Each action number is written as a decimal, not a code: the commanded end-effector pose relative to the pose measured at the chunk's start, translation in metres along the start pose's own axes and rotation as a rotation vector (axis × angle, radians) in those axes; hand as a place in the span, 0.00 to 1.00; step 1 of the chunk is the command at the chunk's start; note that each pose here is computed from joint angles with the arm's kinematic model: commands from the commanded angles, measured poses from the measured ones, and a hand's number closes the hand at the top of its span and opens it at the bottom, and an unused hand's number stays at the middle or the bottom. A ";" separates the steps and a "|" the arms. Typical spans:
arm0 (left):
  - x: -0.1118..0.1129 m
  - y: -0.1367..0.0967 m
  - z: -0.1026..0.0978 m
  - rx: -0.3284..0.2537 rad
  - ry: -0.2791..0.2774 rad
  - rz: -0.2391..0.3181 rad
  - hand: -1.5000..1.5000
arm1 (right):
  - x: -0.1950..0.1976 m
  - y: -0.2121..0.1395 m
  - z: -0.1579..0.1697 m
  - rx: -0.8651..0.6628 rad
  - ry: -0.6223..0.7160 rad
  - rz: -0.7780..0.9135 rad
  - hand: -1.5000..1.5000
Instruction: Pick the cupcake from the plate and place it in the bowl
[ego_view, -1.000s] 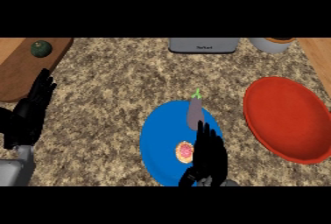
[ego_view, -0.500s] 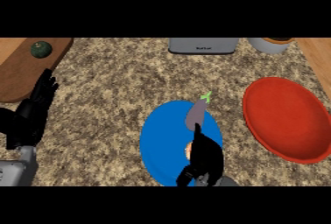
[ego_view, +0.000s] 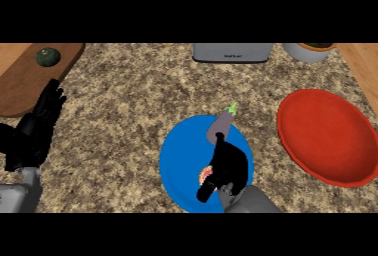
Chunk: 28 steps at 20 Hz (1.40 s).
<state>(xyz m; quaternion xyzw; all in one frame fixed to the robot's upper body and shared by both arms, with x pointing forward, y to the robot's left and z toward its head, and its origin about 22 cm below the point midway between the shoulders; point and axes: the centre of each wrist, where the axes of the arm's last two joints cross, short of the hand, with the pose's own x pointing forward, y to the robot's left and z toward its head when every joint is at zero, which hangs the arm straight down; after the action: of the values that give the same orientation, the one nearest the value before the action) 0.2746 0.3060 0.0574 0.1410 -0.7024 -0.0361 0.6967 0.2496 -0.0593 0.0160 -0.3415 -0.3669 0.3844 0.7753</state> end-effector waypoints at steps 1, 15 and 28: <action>-0.006 -0.014 0.012 0.010 0.003 -0.010 0.50 | 0.003 0.003 0.001 -0.060 0.181 -0.028 1.00; -0.008 -0.004 0.007 0.038 -0.007 -0.008 0.50 | -0.108 -0.043 0.058 -0.151 -0.704 0.394 1.00; -0.006 -0.005 -0.005 0.026 0.000 -0.004 0.50 | -0.120 -0.179 0.125 -0.623 -0.691 0.032 1.00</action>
<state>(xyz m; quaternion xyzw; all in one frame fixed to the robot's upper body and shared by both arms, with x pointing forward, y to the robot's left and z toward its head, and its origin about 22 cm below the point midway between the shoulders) 0.2694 0.3142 0.0547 0.1555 -0.7010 -0.0240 0.6956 0.1608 -0.1954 0.1583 -0.4054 -0.6795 0.3993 0.4631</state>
